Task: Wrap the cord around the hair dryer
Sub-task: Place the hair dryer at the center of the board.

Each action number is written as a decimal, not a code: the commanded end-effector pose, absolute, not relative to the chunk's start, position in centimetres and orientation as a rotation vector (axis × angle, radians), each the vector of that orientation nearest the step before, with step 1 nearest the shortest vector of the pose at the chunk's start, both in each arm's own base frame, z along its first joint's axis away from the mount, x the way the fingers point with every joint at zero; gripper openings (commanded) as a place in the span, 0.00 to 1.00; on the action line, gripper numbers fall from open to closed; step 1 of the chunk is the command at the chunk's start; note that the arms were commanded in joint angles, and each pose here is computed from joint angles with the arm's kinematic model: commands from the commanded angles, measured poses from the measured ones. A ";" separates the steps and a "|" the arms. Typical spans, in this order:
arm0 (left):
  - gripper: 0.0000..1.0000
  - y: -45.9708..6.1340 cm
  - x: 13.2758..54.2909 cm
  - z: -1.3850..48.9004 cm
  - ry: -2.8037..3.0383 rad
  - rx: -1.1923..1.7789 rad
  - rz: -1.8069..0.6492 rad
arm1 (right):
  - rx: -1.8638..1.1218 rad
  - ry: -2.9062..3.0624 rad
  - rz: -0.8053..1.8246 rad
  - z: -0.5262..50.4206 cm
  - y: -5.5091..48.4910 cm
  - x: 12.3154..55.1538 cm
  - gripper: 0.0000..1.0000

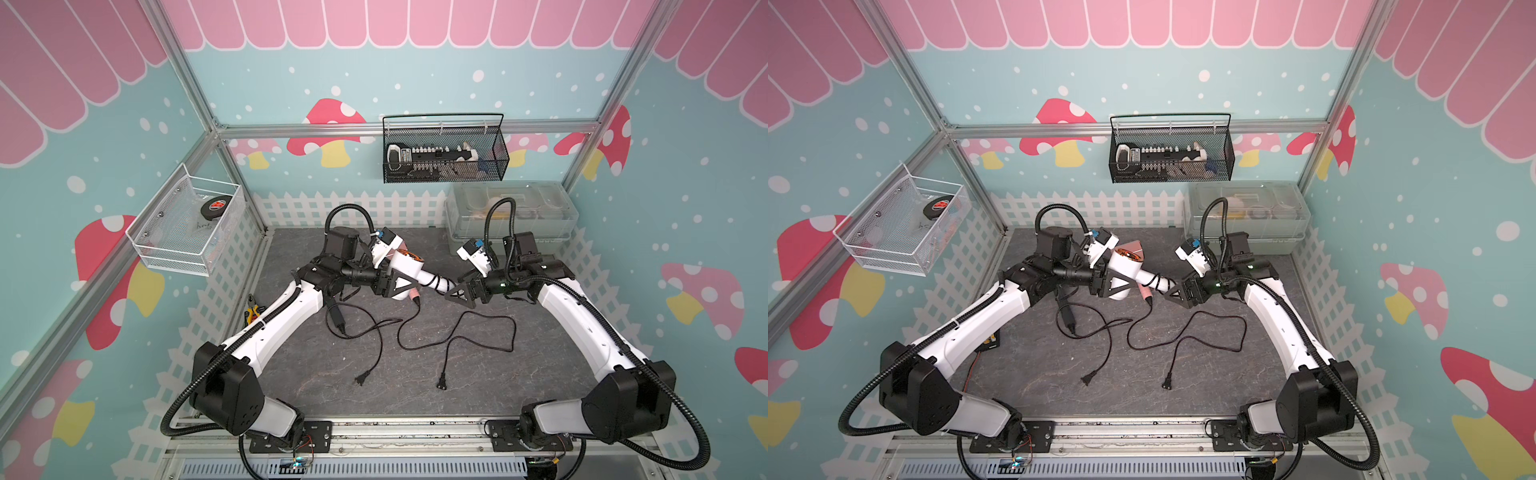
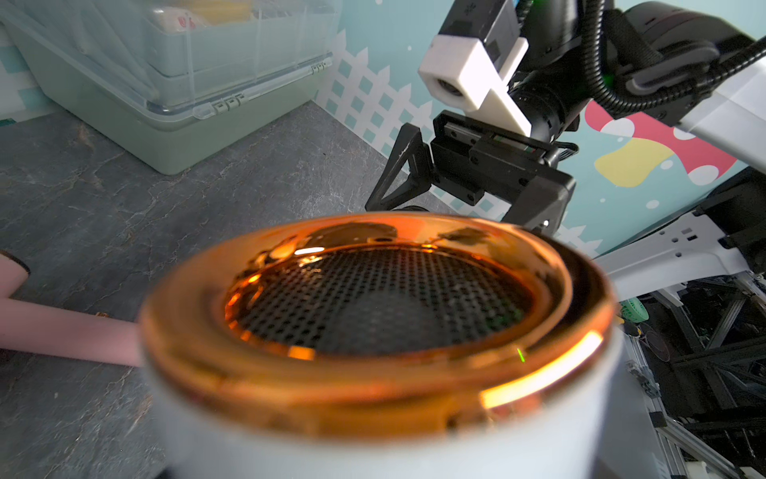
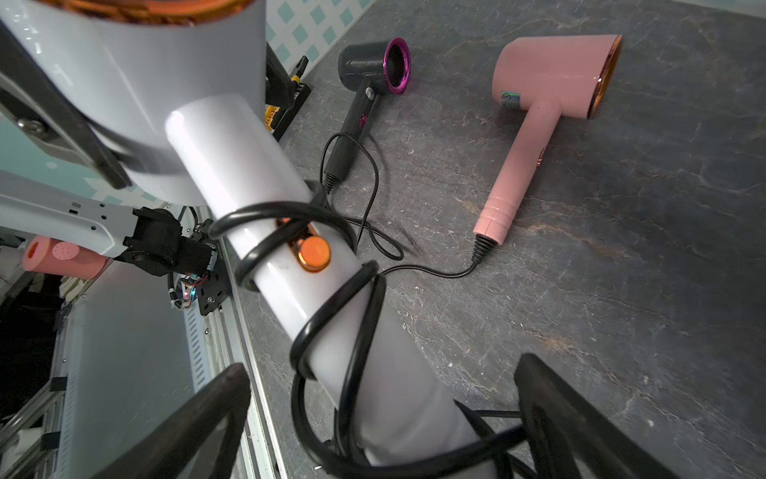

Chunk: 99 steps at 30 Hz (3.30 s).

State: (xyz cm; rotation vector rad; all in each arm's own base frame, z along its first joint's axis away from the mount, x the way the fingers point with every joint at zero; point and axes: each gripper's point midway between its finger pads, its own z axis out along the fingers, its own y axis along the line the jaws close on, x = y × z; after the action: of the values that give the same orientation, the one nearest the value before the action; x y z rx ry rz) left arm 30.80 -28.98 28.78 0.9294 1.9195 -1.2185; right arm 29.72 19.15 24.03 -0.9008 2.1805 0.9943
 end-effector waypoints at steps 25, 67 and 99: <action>0.00 -29.6 31.6 32.5 1.752 1.012 -1.217 | -0.995 2.121 1.275 22.8 22.2 28.0 0.62; 0.00 -33.4 29.5 27.2 1.882 1.196 -1.326 | -0.924 2.232 1.117 19.5 22.2 31.5 0.50; 0.00 -32.6 28.8 27.5 1.881 1.207 -1.298 | -0.847 2.233 0.962 19.7 19.9 33.9 0.82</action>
State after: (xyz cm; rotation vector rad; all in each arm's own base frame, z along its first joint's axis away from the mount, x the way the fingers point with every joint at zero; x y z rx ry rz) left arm 32.84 -31.44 25.73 1.0726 1.9838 -1.1368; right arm 31.42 19.66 16.89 -0.9128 2.3816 0.9474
